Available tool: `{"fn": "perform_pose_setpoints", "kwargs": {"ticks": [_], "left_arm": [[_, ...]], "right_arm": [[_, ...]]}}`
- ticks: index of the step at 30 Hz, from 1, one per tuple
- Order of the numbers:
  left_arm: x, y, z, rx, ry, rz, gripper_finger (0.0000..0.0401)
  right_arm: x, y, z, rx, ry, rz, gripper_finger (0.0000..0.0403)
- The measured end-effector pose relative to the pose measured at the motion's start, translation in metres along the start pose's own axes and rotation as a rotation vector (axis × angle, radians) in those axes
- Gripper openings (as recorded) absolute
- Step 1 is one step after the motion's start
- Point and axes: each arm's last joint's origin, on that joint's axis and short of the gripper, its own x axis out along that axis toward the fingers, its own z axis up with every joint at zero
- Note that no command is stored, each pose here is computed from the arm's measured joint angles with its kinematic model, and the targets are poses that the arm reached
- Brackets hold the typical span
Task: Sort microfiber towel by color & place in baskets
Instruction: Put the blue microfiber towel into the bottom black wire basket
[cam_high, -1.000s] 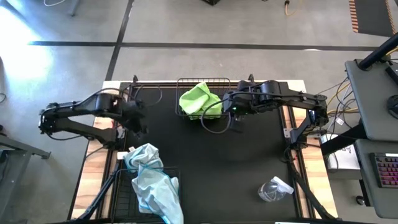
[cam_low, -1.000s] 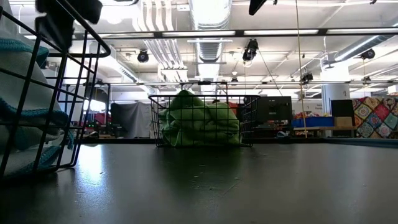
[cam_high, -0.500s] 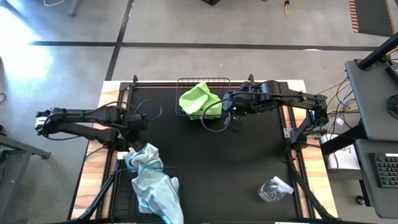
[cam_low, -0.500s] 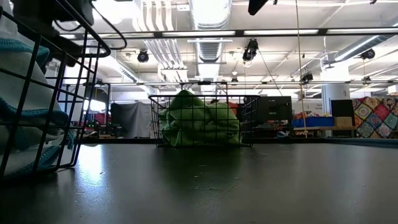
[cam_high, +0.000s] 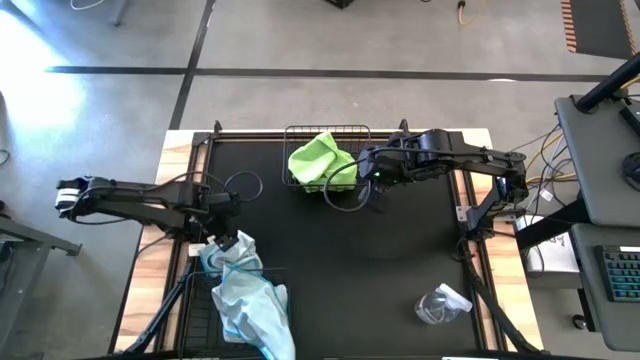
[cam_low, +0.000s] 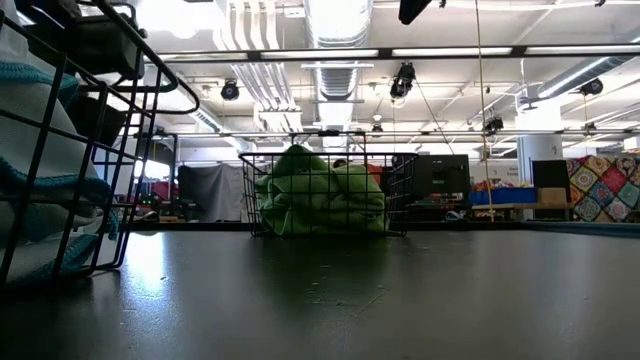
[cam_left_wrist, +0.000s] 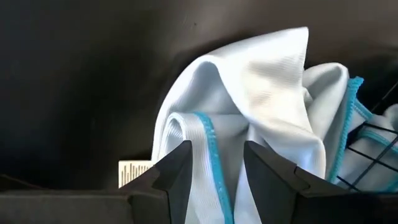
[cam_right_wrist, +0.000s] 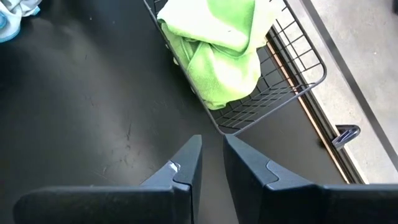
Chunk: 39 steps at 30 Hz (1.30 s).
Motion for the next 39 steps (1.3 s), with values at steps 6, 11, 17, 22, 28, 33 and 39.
{"fn": "perform_pose_setpoints", "kwargs": {"ticks": [6, 11, 17, 22, 28, 33, 39], "left_arm": [[0.012, 0.005, -0.001, -0.02, 0.003, 0.007, 0.013], [0.021, 0.007, -0.001, -0.037, 0.013, 0.023, 0.013], [0.032, 0.01, 0.0, -0.085, 0.048, 0.031, 0.013], [0.037, 0.01, 0.001, -0.09, 0.068, 0.042, 0.0129], [0.039, 0.008, 0.004, -0.091, 0.075, 0.048, 0.0106], [0.038, 0.006, 0.006, -0.083, 0.06, 0.034, 0.006], [0.036, 0.003, 0.009, -0.069, 0.041, 0.02, 0.0006]], "right_arm": [[0.0, 0.0, 0.0, 0.0, 0.001, 0.0, 0.0059], [0.0, 0.0, -0.001, -0.01, 0.006, -0.002, 0.0059], [0.0, 0.0, -0.001, -0.011, 0.009, -0.003, 0.0059], [0.0, -0.001, -0.001, -0.016, 0.013, -0.005, 0.0059], [0.0, -0.001, -0.001, -0.014, 0.013, -0.005, 0.0059], [0.0, -0.001, -0.001, -0.015, 0.013, -0.005, 0.0059], [0.0, -0.001, -0.001, -0.013, 0.012, -0.005, 0.0059]]}}
